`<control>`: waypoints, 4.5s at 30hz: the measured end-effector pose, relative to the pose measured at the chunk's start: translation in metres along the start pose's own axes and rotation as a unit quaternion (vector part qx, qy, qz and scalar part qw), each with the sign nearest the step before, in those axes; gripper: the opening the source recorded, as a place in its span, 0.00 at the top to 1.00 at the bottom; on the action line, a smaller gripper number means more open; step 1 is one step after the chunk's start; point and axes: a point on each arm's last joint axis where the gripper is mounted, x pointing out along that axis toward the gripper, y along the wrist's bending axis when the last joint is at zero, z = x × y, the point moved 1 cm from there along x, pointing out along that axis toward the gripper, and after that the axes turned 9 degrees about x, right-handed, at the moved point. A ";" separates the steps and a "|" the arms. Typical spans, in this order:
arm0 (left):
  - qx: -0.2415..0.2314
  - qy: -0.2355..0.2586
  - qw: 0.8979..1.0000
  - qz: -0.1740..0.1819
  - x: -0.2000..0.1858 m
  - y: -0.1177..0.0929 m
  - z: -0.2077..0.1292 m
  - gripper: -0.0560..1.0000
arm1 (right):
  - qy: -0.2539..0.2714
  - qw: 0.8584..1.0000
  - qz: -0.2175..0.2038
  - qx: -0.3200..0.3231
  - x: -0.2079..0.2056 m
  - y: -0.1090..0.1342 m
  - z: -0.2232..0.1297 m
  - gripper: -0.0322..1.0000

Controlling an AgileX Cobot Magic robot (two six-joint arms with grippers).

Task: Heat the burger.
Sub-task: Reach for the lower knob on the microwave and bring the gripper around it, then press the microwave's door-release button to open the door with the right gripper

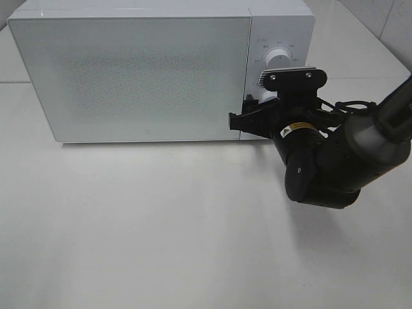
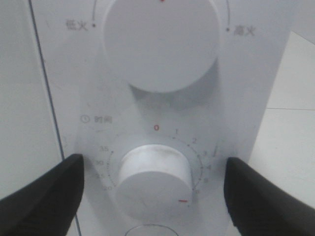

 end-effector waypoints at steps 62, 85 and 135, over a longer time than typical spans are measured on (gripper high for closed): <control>0.000 0.000 1.000 0.000 0.000 0.000 0.000 0.03 | 0.015 0.766 0.022 0.643 -0.001 0.000 -0.003 0.55; 0.000 0.000 1.000 0.000 0.000 0.000 0.000 0.03 | 0.017 0.650 0.019 0.760 -0.001 0.000 -0.002 0.55; 0.000 0.000 1.000 0.000 0.000 0.000 0.000 0.03 | 0.056 0.799 0.037 0.598 -0.055 -0.020 0.005 0.24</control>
